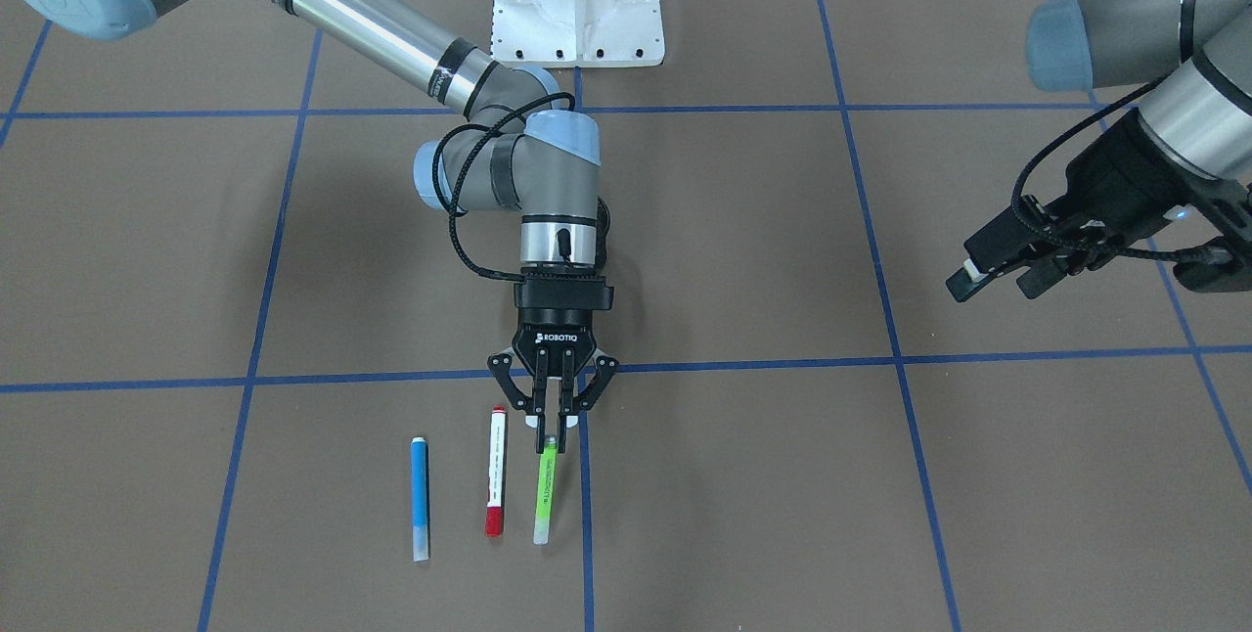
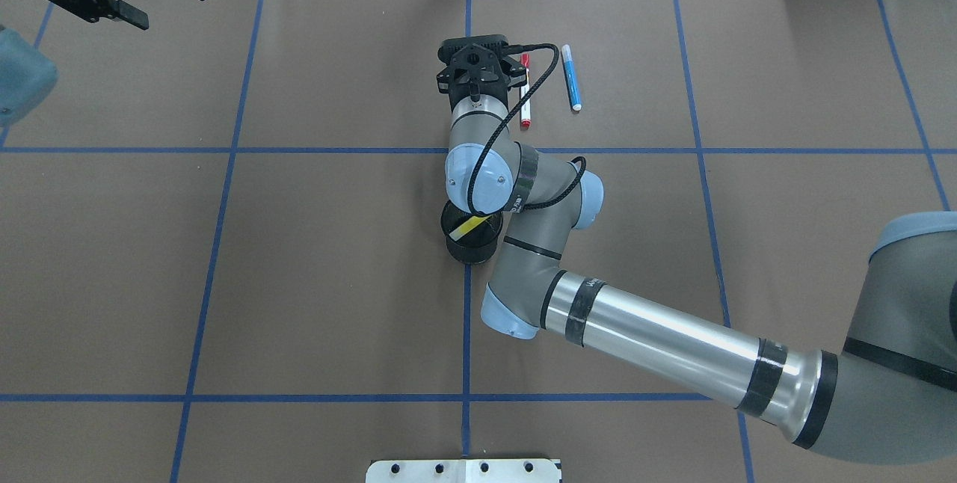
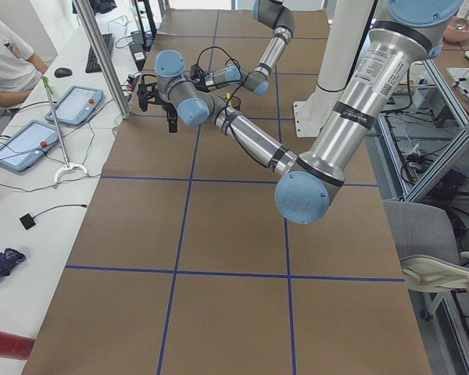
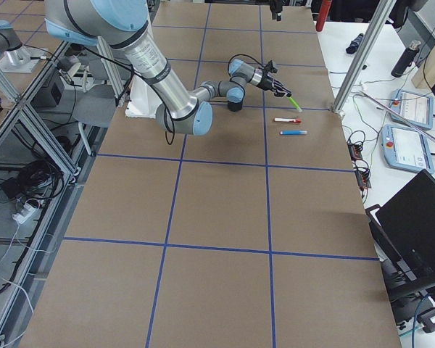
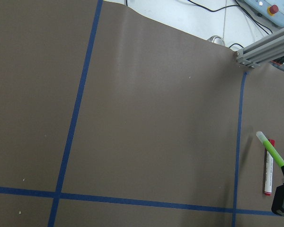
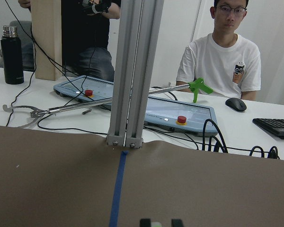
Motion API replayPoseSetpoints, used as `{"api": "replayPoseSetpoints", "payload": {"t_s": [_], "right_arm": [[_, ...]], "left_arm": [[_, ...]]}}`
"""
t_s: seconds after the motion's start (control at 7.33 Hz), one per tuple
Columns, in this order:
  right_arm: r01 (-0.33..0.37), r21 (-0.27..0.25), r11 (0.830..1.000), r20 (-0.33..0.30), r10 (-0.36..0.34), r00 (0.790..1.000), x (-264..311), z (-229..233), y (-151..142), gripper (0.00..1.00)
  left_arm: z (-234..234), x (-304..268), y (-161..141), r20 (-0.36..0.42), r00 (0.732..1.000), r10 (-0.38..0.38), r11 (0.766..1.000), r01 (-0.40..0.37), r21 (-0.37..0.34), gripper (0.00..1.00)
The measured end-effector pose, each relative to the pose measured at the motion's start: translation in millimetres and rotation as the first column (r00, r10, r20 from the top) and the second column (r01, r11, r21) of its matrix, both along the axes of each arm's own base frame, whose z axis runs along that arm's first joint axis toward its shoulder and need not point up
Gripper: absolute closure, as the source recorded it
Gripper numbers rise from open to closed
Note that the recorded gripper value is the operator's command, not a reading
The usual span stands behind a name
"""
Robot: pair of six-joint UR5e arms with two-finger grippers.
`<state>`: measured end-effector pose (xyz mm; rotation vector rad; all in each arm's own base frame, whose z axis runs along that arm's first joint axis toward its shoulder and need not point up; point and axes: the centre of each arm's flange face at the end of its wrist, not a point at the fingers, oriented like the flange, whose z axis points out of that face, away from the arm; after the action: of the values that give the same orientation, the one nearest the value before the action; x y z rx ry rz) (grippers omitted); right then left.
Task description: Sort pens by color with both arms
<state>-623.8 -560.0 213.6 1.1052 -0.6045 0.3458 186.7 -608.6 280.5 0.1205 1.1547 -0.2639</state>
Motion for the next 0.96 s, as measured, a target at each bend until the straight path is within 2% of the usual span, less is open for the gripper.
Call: {"api": "replayPoseSetpoints", "payload": {"t_s": [0.27, 0.55, 0.68, 0.96], "right_arm": [[0.046, 0.032, 0.998, 0.04, -0.047, 0.998, 14, -3, 8, 0.0], [0.074, 0.049, 0.996, 0.11, -0.079, 0.991, 34, -17, 15, 0.01], [0.099, 0.037, 0.994, 0.174, -0.104, 0.979, 48, -23, 12, 0.0], [0.187, -0.029, 0.982, 0.29, -0.171, 0.942, 101, 5, -4, 0.0]], "left_arm": [[-4, -1, 2, -0.006, 1.0, -0.006, 1.0, 0.006, -0.004, 0.01], [-11, 1, 4, -0.021, 0.999, -0.024, 0.999, 0.024, -0.037, 0.01], [-15, 7, 7, -0.028, 0.999, -0.027, 0.998, 0.025, -0.055, 0.01], [-28, 50, 25, -0.015, 0.999, -0.052, 0.996, 0.05, -0.078, 0.01]]}}
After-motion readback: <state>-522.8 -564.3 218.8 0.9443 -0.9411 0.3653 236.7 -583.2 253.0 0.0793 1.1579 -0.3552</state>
